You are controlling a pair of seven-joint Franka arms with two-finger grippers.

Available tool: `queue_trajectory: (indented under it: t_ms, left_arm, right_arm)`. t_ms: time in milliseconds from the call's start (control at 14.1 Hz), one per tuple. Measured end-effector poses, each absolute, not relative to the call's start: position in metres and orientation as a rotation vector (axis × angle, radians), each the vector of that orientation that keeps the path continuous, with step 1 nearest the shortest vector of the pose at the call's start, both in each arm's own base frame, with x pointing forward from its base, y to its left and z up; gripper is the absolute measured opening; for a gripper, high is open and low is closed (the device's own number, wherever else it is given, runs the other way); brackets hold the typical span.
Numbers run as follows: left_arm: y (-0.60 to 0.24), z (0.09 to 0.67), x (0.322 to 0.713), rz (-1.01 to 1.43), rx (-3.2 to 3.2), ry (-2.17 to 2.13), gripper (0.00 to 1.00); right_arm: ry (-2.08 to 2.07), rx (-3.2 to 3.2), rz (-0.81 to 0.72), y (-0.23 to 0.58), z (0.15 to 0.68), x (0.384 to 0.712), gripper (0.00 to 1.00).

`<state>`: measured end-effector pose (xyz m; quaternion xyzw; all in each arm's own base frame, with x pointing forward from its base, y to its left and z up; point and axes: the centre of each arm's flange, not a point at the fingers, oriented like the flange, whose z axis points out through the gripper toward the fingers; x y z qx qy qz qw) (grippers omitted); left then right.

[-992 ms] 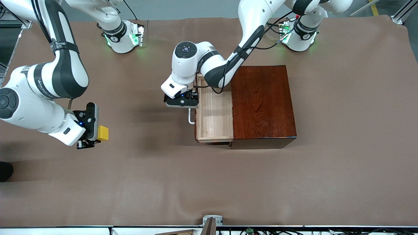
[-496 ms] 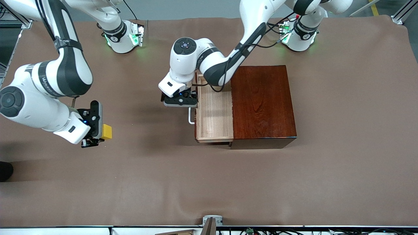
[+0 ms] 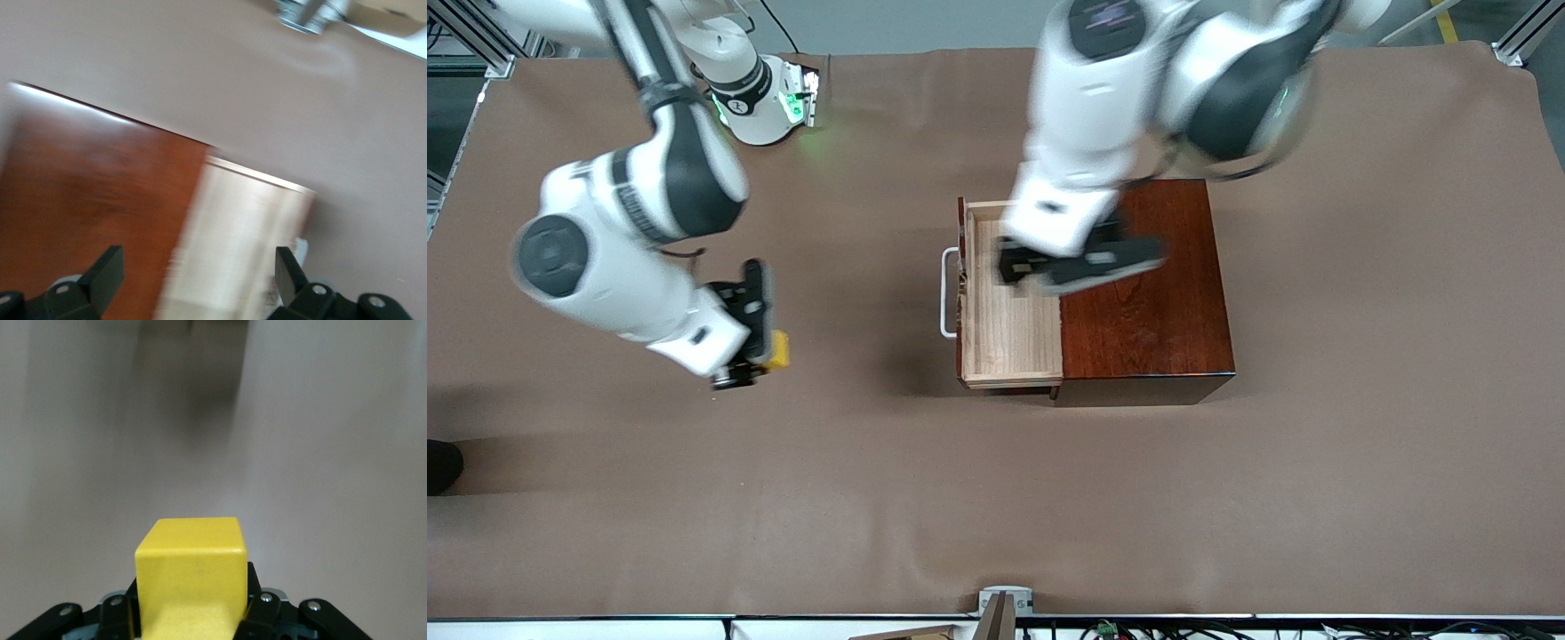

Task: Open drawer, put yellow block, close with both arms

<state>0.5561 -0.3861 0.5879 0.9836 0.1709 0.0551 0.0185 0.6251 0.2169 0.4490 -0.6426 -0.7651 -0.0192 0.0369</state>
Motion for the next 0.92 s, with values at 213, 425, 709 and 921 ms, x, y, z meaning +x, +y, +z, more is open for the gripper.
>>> queue_trajectory:
  t_ms: [213,425,709,921]
  left_arm:
    - [-0.281,0.629,0.567,0.086,3.143,0.437,1.0]
    - [-0.211,0.639,0.569,-0.006,3.134,0.43,1.0]
    - [-0.127,0.624,0.573,-0.063,3.109,0.389,1.0]
    - [-0.072,0.606,0.578,-0.064,3.095,0.269,1.0]
  right_arm:
    - [-2.346,-1.983,-0.076,0.303,0.456,0.594,0.56]
    - [-2.299,-2.036,-0.082,0.373,0.438,0.568,0.56]
    - [-2.27,-2.055,-0.062,0.438,0.398,0.547,0.56]
    - [-2.29,-2.031,-0.07,0.485,0.384,0.528,0.56]
